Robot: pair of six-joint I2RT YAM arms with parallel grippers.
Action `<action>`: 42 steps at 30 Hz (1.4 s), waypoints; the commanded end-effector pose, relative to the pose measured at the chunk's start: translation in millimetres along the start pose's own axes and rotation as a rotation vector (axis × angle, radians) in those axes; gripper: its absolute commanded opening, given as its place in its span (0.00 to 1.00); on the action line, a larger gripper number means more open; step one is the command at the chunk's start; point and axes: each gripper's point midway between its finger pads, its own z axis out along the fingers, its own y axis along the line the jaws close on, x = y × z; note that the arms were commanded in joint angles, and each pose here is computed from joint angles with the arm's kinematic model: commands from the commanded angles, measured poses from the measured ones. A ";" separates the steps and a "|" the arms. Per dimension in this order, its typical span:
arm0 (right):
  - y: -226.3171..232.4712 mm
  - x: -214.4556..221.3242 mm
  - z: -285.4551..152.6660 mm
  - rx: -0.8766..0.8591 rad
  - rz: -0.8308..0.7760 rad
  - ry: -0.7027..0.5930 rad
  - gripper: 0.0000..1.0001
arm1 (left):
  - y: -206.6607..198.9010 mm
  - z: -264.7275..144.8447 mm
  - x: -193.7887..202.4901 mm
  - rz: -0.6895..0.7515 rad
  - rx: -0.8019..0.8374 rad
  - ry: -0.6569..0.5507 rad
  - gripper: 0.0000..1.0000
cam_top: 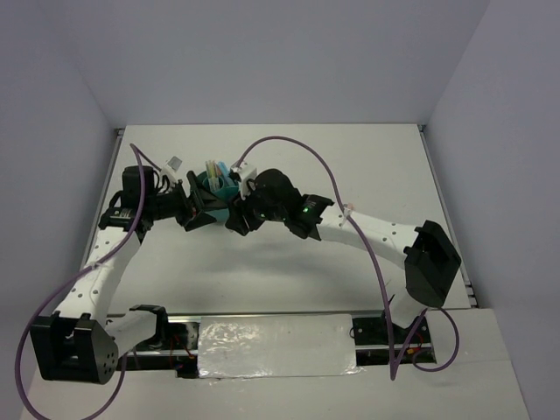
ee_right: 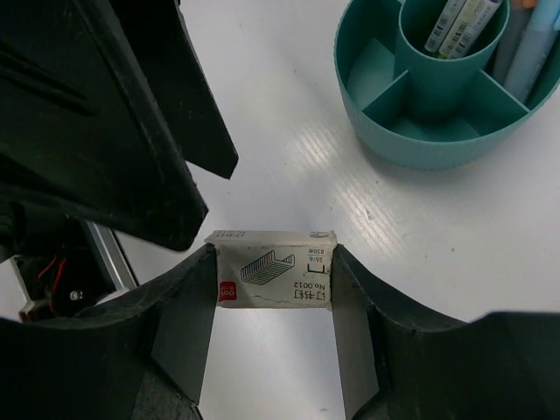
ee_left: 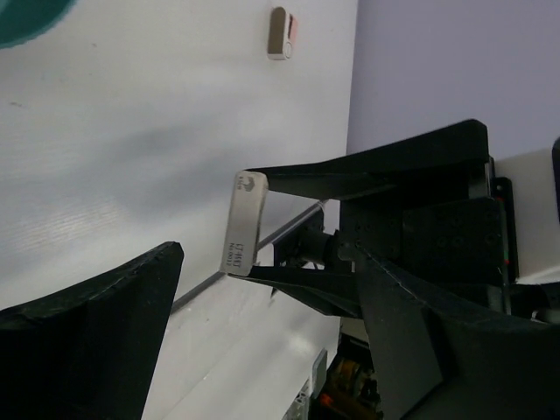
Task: Sort the stationery into containers
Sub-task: Pick up the stationery from the center of the board, then place the stationery in the storage box.
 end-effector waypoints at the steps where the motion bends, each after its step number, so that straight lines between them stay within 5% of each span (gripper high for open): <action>1: 16.8 -34.7 -12.0 -0.045 -0.046 -0.076 0.30 | -26.5 -3.3 3.1 0.065 0.111 0.028 0.92; 7: 28.4 -54.4 -22.4 -0.089 -0.060 -0.120 0.31 | -17.7 -1.0 10.2 0.062 0.087 0.050 0.74; 20: 46.0 -82.4 -37.6 -0.155 -0.073 -0.199 0.31 | -25.9 -4.3 21.3 0.066 0.138 0.080 0.67; 28: 50.0 -86.6 -30.3 -0.175 -0.070 -0.196 0.33 | -45.3 -8.2 19.5 0.072 0.192 0.081 0.07; 30: 50.5 -88.7 -29.7 -0.174 -0.067 -0.205 0.34 | -49.3 -8.7 16.3 0.080 0.201 0.071 0.00; 36: 41.3 -95.7 -35.2 -0.121 -0.025 -0.231 0.78 | -31.6 -0.4 4.0 0.037 0.103 0.014 0.00; 37: 30.2 -93.6 -35.7 -0.072 -0.001 -0.231 0.95 | -22.0 2.0 0.0 0.035 0.053 -0.002 0.00; 42: -18.4 -92.0 -68.2 0.179 0.071 -0.268 1.00 | 32.0 -11.3 -40.7 0.025 -0.336 -0.210 0.00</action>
